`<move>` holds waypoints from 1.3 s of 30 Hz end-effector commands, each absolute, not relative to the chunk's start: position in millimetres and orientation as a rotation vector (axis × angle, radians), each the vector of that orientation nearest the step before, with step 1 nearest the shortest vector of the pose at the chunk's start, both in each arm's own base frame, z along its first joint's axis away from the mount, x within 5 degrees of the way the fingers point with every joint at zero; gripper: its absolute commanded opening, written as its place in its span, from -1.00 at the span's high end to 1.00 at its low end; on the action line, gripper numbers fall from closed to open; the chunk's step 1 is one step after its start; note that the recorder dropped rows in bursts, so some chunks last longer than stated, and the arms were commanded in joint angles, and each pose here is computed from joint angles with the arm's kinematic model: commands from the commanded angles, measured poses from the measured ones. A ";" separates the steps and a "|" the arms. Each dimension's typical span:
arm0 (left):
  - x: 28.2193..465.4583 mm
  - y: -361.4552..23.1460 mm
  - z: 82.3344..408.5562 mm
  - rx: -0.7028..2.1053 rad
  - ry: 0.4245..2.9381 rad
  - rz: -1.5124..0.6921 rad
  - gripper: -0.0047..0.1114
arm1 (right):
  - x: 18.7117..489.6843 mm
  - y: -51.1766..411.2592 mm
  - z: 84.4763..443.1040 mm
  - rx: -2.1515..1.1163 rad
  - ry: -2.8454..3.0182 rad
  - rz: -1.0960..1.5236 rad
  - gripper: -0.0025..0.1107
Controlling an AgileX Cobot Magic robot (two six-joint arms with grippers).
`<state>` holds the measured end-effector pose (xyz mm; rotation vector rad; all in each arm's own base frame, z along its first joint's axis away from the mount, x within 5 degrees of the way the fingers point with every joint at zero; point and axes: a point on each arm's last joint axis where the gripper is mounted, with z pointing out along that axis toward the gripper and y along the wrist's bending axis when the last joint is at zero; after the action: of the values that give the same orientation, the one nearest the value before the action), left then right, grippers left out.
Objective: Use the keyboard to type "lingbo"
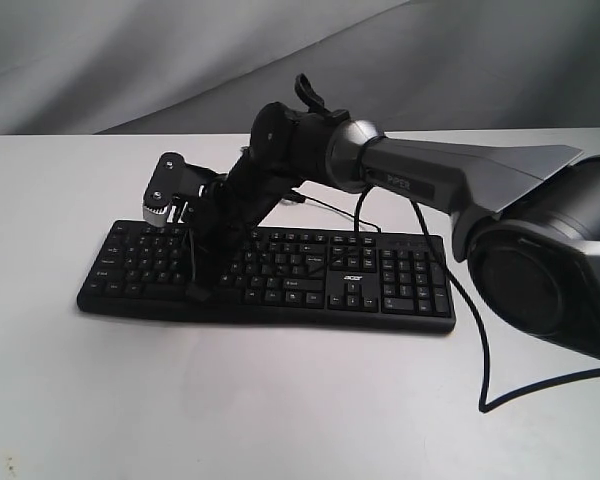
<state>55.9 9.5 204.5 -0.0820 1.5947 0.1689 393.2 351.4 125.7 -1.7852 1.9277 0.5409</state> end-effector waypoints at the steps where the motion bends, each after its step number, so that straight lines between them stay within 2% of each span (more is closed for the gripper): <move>1: 55.7 9.0 203.8 -0.077 1.587 0.162 0.91 | 392.4 350.7 131.5 -1.791 1.924 0.536 0.96; 13: 55.7 9.0 203.8 -0.077 1.587 0.162 0.91 | 391.4 350.0 130.0 -1.806 1.932 0.539 0.96; 22: 55.7 9.0 203.8 -0.077 1.587 0.162 0.91 | 396.7 342.4 111.7 -1.817 1.978 0.540 0.96; 34: 55.7 9.0 203.8 -0.077 1.587 0.162 0.91 | 411.2 323.9 156.4 -1.724 1.937 0.513 0.96; 39: 55.7 9.0 203.8 -0.077 1.587 0.162 0.91 | 418.4 309.1 157.4 -1.693 1.993 0.535 0.96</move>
<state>55.9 9.5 204.5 -0.0820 1.5947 0.1689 414.5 318.6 153.2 -1.7142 1.9631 0.5183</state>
